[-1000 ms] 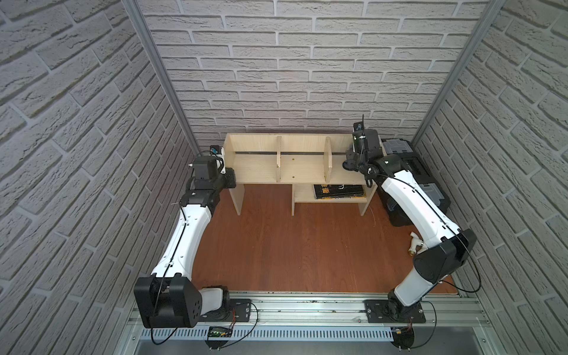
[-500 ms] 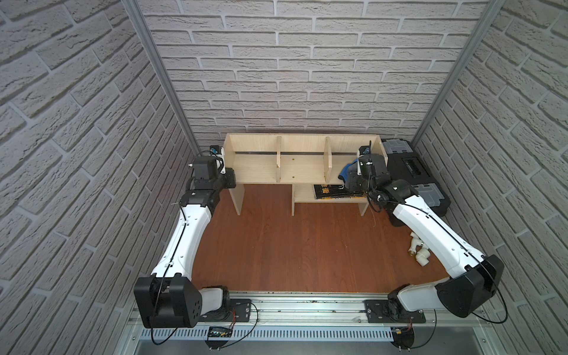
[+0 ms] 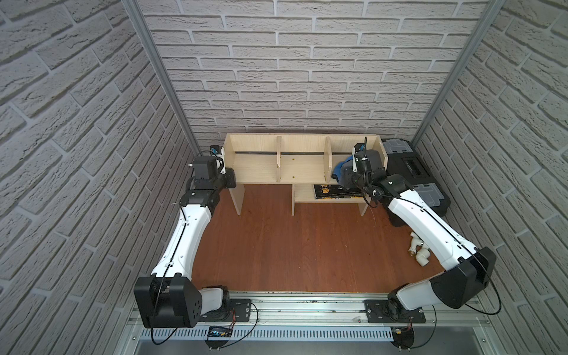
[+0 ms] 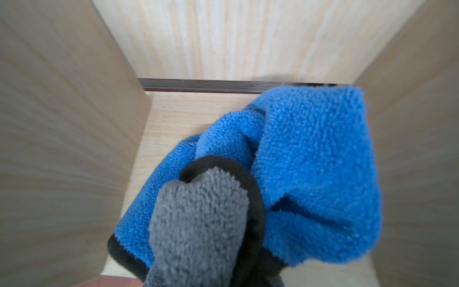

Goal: Wipe the bookshelf clean with a cloth
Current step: Hold the shelf at the center of the board.

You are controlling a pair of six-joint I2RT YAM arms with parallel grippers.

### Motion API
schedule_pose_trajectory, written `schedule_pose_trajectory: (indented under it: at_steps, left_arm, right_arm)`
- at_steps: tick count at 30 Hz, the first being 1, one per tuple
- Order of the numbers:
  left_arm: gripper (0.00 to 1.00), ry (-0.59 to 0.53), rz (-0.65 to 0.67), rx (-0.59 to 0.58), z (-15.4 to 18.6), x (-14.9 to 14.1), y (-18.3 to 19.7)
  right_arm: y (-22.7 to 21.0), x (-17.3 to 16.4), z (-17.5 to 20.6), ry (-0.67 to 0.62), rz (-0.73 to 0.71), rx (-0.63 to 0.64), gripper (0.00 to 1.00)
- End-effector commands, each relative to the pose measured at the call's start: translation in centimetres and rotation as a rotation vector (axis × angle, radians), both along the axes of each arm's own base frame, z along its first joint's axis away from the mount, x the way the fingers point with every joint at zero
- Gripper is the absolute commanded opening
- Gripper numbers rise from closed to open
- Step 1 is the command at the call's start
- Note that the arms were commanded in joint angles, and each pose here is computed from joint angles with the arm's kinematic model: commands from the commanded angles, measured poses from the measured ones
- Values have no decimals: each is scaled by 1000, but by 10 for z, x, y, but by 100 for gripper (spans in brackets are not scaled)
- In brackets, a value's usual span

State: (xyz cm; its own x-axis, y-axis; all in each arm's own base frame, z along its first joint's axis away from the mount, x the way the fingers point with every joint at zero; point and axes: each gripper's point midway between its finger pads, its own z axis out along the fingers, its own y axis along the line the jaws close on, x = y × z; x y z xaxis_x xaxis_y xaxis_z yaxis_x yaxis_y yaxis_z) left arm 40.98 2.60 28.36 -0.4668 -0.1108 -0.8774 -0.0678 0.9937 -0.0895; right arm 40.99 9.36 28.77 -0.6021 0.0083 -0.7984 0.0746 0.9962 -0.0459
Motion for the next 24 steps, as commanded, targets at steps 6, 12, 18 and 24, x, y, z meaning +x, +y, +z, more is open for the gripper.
schedule_pose_trajectory:
  at_steps: [6, 12, 18, 24]
  left_arm:
    - [0, -46, 8, -75, 11, 8, -2]
    - [0, -40, 8, -73, 9, 9, -2]
    - [0, -39, 9, -72, 8, 8, -2]
    - [0, -39, 5, -70, 8, 8, -4]
  right_arm:
    - [-24, 32, -6, -30, -40, -181, 3]
    - [34, 55, 12, -69, 160, 33, 3]
    - [56, 25, 0, -38, 244, 138, 3]
    - [22, -18, -17, -23, 153, 73, 3]
